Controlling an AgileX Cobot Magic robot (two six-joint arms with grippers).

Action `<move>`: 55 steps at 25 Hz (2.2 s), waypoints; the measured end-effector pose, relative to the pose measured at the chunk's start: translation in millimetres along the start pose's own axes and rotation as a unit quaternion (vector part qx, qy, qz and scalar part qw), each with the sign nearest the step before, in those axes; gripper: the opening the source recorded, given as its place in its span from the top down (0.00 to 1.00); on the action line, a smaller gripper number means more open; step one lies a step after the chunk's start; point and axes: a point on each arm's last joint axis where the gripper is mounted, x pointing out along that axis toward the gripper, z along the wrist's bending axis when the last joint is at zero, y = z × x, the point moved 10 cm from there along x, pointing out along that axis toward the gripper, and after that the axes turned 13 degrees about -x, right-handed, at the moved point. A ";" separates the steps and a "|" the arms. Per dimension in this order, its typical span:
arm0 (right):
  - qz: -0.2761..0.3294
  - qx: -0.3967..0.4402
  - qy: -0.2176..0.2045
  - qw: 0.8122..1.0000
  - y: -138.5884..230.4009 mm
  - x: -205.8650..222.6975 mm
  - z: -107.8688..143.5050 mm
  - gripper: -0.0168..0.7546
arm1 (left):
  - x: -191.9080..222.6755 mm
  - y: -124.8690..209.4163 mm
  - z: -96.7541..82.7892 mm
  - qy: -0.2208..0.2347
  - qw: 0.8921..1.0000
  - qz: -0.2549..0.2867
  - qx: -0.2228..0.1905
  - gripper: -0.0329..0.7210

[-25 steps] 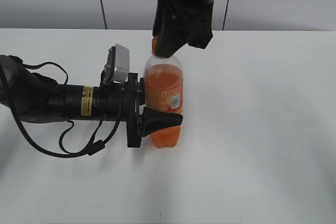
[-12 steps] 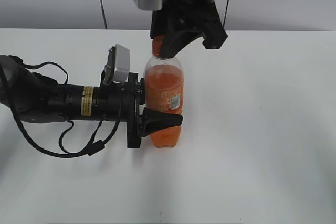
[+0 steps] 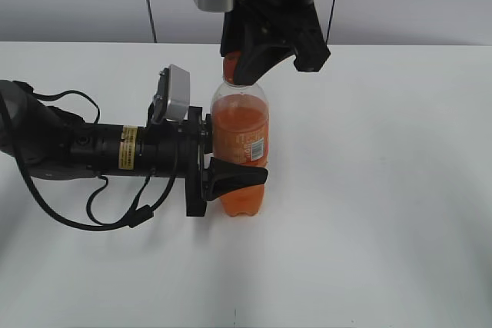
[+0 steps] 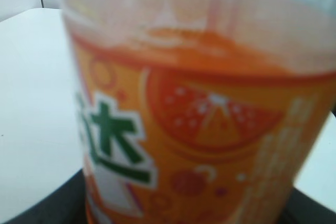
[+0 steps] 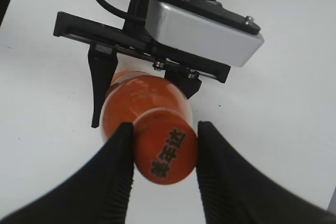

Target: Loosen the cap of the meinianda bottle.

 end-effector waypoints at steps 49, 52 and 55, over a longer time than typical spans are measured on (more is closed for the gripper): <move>-0.046 0.768 0.061 0.636 -9.9 -65.7 -5.6 0.40 | 0.3 0.9 -2.2 0.005 1.000 0.002 0.000 0.41; -0.035 0.794 0.066 0.603 -4.3 -63.0 -2.6 0.40 | 0.3 0.5 -1.8 0.004 1.000 0.001 -0.001 0.41; -0.028 0.808 0.064 0.585 -5.7 -57.9 -0.5 0.40 | 0.5 0.3 -1.8 0.004 1.000 0.001 -0.002 0.41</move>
